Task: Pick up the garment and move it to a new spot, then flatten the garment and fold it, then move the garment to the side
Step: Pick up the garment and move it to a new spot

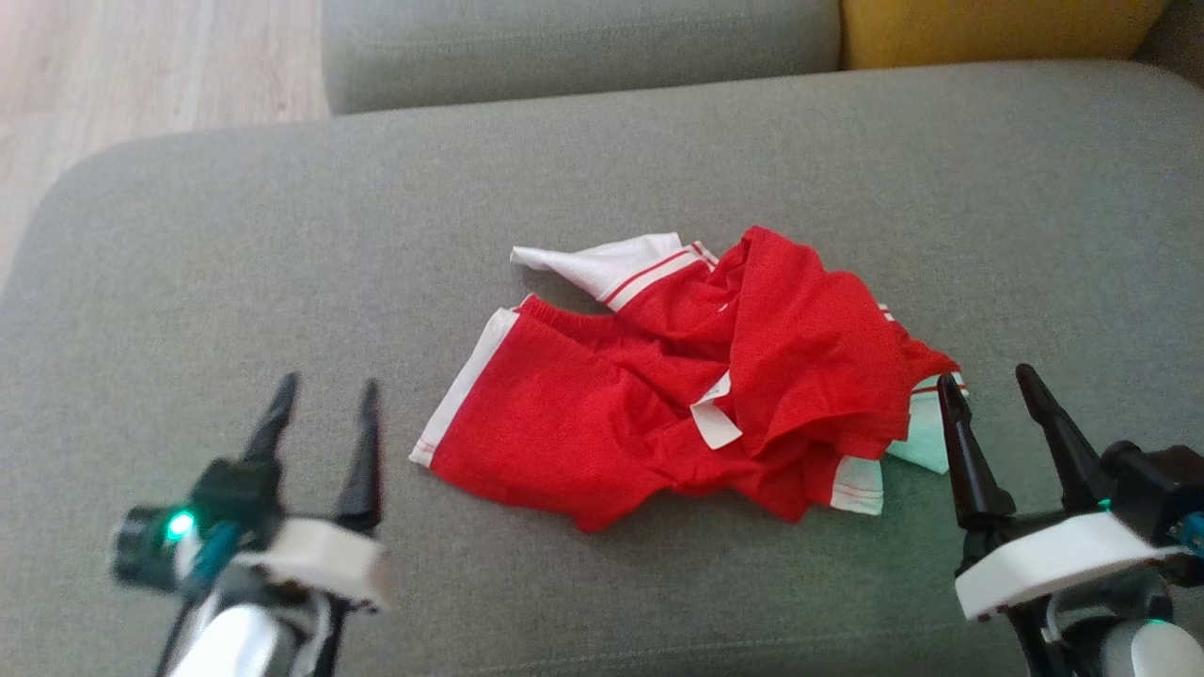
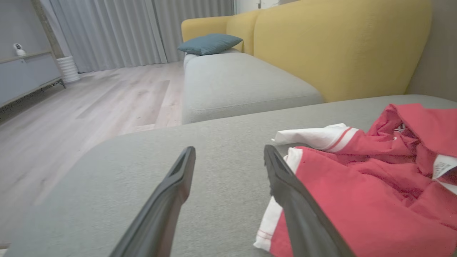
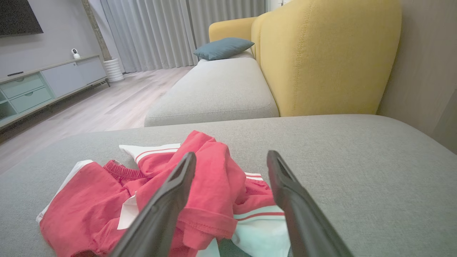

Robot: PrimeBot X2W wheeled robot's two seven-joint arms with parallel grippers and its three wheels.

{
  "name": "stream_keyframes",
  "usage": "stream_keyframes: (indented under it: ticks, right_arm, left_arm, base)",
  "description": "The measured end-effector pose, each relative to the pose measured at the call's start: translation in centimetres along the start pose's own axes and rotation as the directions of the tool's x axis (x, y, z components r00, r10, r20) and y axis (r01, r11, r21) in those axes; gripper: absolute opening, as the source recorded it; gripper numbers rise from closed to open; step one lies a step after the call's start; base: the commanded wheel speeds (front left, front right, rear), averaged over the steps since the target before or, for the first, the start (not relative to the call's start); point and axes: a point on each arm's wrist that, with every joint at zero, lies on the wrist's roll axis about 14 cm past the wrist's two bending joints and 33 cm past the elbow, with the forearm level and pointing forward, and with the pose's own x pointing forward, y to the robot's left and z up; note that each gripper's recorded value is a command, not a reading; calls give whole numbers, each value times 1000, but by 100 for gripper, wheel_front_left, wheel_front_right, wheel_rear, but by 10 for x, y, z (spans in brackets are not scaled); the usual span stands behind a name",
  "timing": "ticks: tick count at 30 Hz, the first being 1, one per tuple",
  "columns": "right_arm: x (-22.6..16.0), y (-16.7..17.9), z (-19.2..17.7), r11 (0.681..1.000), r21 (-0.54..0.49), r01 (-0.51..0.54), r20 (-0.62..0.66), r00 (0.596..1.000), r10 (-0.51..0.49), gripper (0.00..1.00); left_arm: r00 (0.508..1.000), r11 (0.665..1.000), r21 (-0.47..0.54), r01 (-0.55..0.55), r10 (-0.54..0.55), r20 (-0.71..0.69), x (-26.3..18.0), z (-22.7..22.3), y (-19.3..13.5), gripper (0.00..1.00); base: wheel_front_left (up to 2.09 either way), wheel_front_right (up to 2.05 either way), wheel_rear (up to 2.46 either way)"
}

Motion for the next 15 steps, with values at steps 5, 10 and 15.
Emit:
stream_keyframes:
  ticks: [5, 10, 15]
  right_arm:
    - [7, 1, -8, 1000, 3, -6, -26, 1000, 6, 100]
    - [24, 5, -10, 1000, 7, -21, -35, 999, 22, 100]
    - [31, 0, -17, 1000, 14, -10, -55, 998, 11, 100]
  left_arm:
    - [992, 993, -35, 117, -118, -37, 21, -6, -38, 100]
    - [949, 967, -76, 242, -252, -190, 40, -41, -84, 100]
    - [863, 953, -103, 286, -303, -404, 39, -96, -101, 100]
  base:
    - [0, 0, 0]
    - [0, 0, 0]
    - [0, 0, 0]
